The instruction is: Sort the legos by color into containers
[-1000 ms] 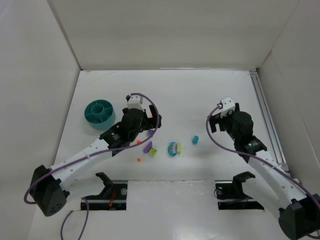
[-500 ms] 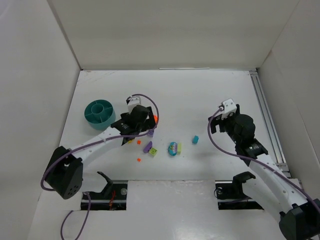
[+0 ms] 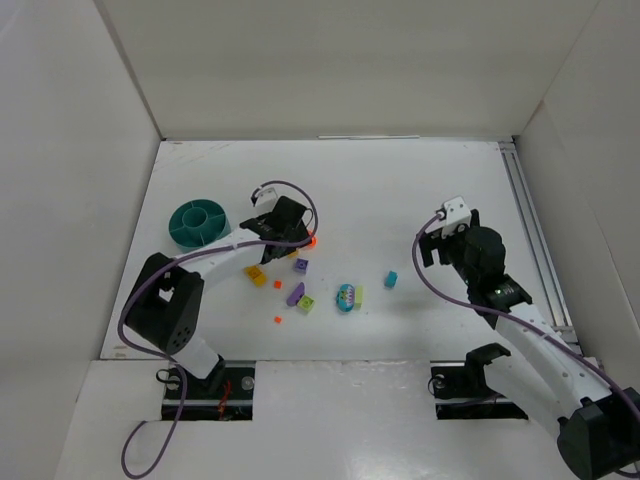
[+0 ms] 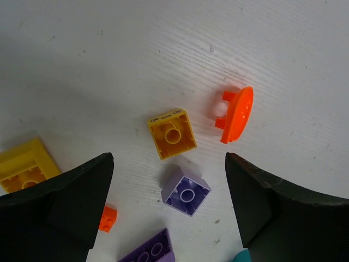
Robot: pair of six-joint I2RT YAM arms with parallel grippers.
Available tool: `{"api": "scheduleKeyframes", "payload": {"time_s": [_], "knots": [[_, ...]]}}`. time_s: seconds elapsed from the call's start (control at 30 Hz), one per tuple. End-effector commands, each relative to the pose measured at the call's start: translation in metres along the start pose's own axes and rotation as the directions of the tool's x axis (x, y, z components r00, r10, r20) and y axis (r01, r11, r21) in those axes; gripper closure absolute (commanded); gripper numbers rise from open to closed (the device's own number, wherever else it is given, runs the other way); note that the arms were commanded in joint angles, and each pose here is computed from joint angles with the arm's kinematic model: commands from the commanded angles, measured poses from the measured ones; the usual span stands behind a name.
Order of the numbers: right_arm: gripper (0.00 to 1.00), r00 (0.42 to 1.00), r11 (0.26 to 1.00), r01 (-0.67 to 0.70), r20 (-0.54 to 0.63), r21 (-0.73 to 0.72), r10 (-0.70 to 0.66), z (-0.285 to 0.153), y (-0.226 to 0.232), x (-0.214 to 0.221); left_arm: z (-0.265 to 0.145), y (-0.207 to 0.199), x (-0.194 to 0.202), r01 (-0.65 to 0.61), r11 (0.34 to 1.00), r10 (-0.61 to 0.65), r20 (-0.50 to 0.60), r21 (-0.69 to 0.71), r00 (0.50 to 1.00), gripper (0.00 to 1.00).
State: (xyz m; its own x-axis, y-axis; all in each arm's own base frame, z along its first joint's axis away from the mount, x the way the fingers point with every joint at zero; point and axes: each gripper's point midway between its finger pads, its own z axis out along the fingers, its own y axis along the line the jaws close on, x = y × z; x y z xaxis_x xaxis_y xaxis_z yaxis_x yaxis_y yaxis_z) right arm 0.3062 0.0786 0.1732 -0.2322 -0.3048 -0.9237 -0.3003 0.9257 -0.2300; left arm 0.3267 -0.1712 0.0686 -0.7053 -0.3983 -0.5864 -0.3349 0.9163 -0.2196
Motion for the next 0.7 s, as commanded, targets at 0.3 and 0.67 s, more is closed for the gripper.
{"api": "scheduleKeyframes", "payload": {"time_s": [0.3, 0.67], "knots": [[0.04, 1.000, 0.998, -0.017, 0.005, 0.064, 0.017, -0.006, -0.011, 0.002, 0.023, -0.007, -0.001, 0.141, 0.990, -0.142, -0.029, -0.017, 0.989, 0.38], [0.04, 1.000, 0.996, -0.016, -0.010, 0.091, 0.017, -0.007, -0.016, 0.006, 0.038, -0.008, -0.004, 0.156, 0.987, -0.157, -0.010, -0.035, 0.988, 0.41]]}}
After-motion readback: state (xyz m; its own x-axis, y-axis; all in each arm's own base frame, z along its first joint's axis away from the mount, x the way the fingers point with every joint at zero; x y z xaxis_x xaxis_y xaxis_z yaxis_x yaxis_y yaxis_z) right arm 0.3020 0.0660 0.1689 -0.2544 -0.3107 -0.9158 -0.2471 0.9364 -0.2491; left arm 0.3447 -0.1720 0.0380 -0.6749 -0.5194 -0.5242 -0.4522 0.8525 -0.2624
